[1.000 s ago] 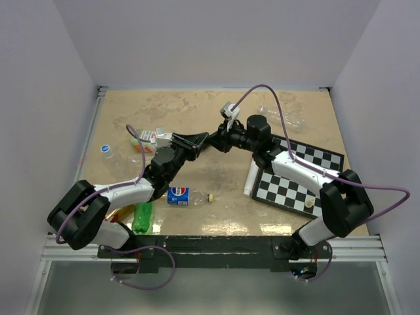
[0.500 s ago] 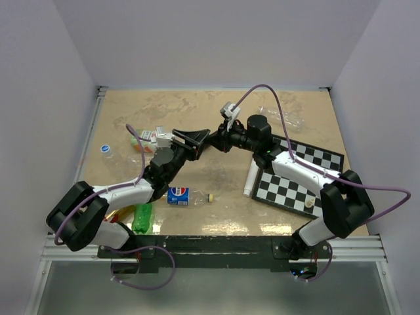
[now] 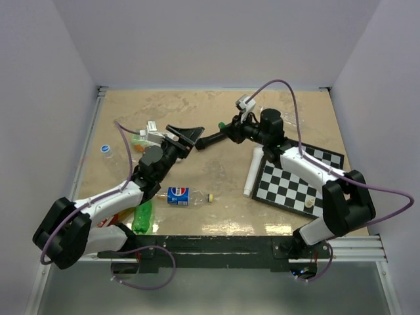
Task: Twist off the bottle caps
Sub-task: Place the bottle cap at the center of the board, then pick up the plastic bottle at the center of the board.
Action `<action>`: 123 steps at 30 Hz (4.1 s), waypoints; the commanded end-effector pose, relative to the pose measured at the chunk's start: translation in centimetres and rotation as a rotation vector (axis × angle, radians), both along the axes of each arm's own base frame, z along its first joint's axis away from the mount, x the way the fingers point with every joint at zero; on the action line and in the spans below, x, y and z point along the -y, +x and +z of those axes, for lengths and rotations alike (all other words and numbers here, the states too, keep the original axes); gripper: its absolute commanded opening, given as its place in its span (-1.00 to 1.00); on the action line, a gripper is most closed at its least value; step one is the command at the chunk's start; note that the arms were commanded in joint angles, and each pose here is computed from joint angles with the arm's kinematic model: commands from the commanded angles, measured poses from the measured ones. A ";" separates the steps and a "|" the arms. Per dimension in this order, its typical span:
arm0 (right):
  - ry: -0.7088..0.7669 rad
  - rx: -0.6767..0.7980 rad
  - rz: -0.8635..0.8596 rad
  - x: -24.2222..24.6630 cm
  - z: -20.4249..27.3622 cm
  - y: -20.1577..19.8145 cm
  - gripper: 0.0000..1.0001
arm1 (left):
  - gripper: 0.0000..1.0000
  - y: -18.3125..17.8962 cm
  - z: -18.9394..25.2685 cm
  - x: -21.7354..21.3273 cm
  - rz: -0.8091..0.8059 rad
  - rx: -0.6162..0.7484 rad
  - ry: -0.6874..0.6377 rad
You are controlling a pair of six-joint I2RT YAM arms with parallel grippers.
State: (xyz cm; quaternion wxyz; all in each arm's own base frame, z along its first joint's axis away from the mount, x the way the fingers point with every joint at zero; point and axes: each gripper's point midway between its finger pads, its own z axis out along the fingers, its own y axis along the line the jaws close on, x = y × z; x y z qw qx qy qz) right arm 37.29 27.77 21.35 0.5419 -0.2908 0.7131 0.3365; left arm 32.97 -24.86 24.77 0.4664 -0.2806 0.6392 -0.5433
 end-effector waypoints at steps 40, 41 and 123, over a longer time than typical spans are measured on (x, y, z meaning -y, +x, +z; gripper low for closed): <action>-0.800 -0.007 -0.663 18.7 -15.4 18.8 -0.62 | 0.92 -7.5 1.0 -7.2 -0.201 0.573 1.157; -0.799 -0.010 -0.659 18.7 -15.5 18.8 -0.59 | 0.92 -7.5 0.9 -7.3 -0.200 0.572 1.159; -0.257 0.124 0.258 13.0 1.5 -0.5 0.96 | 1.00 -10.2 -4.5 -4.3 -0.625 0.248 1.153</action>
